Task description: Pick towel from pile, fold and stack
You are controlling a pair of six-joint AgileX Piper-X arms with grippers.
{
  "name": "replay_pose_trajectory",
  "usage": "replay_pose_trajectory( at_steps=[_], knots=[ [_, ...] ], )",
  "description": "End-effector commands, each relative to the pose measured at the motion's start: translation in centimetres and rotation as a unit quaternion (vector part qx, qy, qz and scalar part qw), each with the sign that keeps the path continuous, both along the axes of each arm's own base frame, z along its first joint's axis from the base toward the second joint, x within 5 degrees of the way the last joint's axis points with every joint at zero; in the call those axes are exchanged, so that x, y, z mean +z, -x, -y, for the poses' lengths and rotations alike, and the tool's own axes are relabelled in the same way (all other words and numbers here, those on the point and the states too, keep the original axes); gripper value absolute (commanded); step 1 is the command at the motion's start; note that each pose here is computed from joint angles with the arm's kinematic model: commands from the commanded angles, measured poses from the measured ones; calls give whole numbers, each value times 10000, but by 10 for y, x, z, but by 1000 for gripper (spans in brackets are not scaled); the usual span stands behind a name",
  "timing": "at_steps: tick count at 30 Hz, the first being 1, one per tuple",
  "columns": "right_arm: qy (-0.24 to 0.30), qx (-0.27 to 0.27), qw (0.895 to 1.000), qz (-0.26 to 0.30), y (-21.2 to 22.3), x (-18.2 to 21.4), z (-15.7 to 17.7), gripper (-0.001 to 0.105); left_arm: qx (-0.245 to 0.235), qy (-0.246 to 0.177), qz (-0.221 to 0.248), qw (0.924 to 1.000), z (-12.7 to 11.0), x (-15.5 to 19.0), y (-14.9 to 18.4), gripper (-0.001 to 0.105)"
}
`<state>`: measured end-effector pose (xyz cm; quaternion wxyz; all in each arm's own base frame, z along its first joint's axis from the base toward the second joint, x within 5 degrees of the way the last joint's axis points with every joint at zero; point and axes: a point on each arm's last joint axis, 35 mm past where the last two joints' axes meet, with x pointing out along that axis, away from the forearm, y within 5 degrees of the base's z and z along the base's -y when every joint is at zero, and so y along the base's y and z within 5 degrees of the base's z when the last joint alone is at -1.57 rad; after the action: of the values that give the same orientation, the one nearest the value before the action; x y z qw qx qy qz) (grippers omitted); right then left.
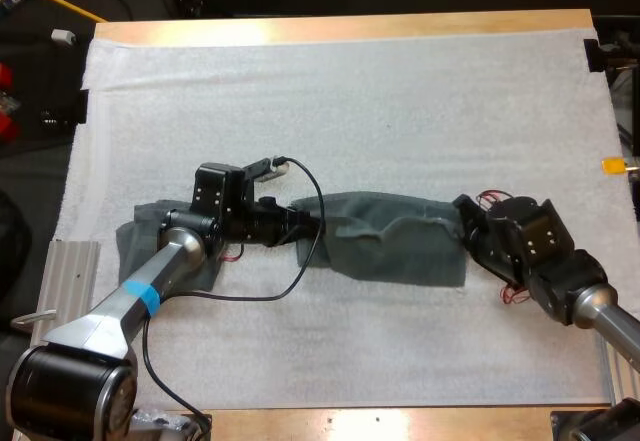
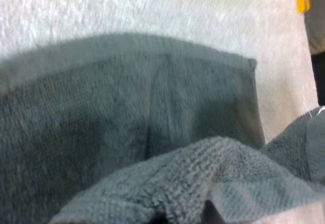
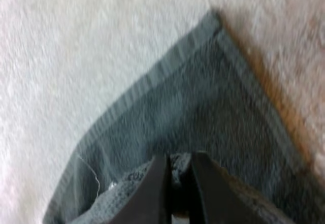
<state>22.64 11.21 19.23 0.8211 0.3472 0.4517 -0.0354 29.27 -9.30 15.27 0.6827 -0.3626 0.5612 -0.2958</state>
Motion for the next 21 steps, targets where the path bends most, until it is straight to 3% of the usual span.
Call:
replay_pose_trajectory(
  at_steps=[1,10,12,14,15,17,18,20,21],
  knots=[
    [-9,-101,9999,135,-3,4,1,0,41,35,138,9999,0,4,-4,0],
    [-8,-163,9994,320,-6,6,1,0,100,-58,256,9996,0,4,-5,2],
    [-7,-123,9994,330,-6,6,0,0,100,-58,256,9996,0,4,-5,11],
    [-17,-112,9994,323,-6,6,0,1,100,-56,264,9996,0,4,-6,29],
    [-16,-113,9994,323,-6,6,0,4,100,-56,264,9996,0,4,-6,32],
    [-36,-107,9993,346,-7,6,0,14,100,-53,277,9996,0,4,-6,48],
    [-63,-105,9992,394,-7,7,0,25,88,-27,309,9995,1,5,-6,56],
    [-145,-101,9980,604,-11,11,-2,49,-17,157,472,9988,2,8,-8,59],
    [-146,-75,9977,664,-11,12,-2,52,-67,239,539,9982,2,9,-9,58]
  ],
)
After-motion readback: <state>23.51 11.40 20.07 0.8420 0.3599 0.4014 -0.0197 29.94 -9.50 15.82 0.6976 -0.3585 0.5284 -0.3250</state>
